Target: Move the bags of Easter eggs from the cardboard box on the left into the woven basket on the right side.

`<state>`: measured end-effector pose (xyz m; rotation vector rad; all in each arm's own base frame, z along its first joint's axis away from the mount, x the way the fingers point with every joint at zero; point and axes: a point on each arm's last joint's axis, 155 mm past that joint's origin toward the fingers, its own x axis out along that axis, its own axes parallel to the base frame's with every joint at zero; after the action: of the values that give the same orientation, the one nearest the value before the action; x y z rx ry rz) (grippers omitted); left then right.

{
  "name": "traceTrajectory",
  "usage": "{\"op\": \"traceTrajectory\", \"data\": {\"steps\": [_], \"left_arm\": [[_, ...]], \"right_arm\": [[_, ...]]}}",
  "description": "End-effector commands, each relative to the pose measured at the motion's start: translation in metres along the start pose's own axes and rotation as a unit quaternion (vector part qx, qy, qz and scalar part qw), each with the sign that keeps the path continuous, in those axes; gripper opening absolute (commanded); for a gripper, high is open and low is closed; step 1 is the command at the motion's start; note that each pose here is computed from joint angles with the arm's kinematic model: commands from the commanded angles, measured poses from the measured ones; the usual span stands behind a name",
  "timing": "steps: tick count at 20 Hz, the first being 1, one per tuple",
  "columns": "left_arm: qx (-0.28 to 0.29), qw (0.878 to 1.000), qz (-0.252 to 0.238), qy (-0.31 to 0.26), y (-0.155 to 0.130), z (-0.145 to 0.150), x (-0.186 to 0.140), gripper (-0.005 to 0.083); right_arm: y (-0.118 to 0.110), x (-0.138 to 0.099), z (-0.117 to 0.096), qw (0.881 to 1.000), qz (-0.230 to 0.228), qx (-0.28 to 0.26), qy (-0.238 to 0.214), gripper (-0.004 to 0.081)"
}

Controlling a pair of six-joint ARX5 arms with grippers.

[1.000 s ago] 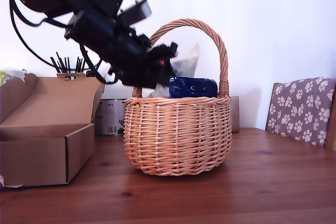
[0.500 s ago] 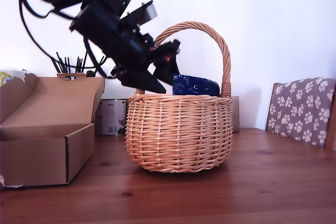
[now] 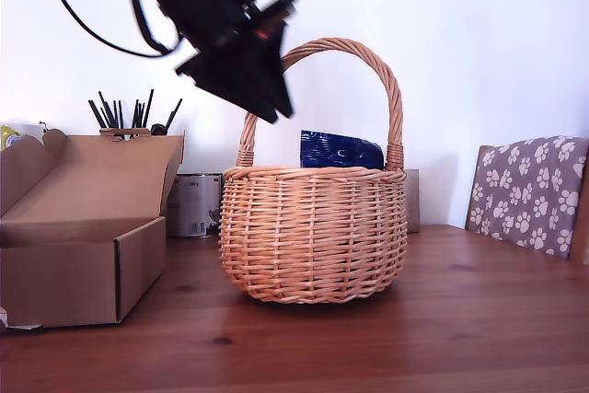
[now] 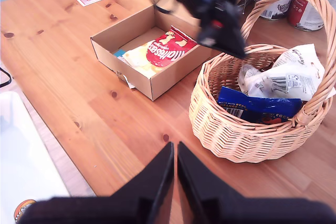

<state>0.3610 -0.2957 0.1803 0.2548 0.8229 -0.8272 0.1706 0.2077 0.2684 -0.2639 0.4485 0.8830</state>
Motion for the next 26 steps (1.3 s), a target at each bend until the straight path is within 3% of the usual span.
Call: {"op": "traceTrajectory", "data": {"steps": [1,5,12,17,22,23,24,26], "left_arm": [[0.008,1.000,0.009,0.001,0.002,-0.004,-0.010,-0.0020],[0.005,0.999,0.041,-0.005,0.012,-0.025,-0.027,-0.0020],[-0.039,0.993,0.101,-0.052,0.056,-0.067,-0.075,-0.0020],[-0.074,0.986,0.146,-0.023,0.097,-0.106,-0.098,-0.0019],[-0.081,0.985,0.152,-0.027,0.108,-0.109,-0.103,-0.0010],[-0.080,0.985,0.152,-0.030,0.108,-0.107,-0.103,0.0055],[-0.078,0.986,0.145,-0.035,0.106,-0.104,-0.102,0.0257],[-0.076,0.985,0.147,-0.042,0.107,-0.101,-0.103,0.0770]], "right_arm": [[-0.001,-0.002,0.004,1.000,-0.001,-0.001,-0.009,-0.0013],[0.006,-0.002,0.009,1.000,0.016,-0.001,-0.020,-0.0013],[0.008,0.010,0.021,0.999,0.024,0.001,-0.034,-0.0013],[0.008,0.010,0.022,0.999,0.024,-0.001,-0.035,-0.0013],[0.008,0.010,0.022,0.999,0.025,-0.001,-0.035,-0.0013],[0.008,0.010,0.022,0.999,0.025,-0.001,-0.035,-0.0013],[0.008,0.010,0.022,0.999,0.025,-0.001,-0.035,-0.0013],[0.008,0.010,0.021,0.999,0.024,-0.001,-0.034,-0.0013]]}}
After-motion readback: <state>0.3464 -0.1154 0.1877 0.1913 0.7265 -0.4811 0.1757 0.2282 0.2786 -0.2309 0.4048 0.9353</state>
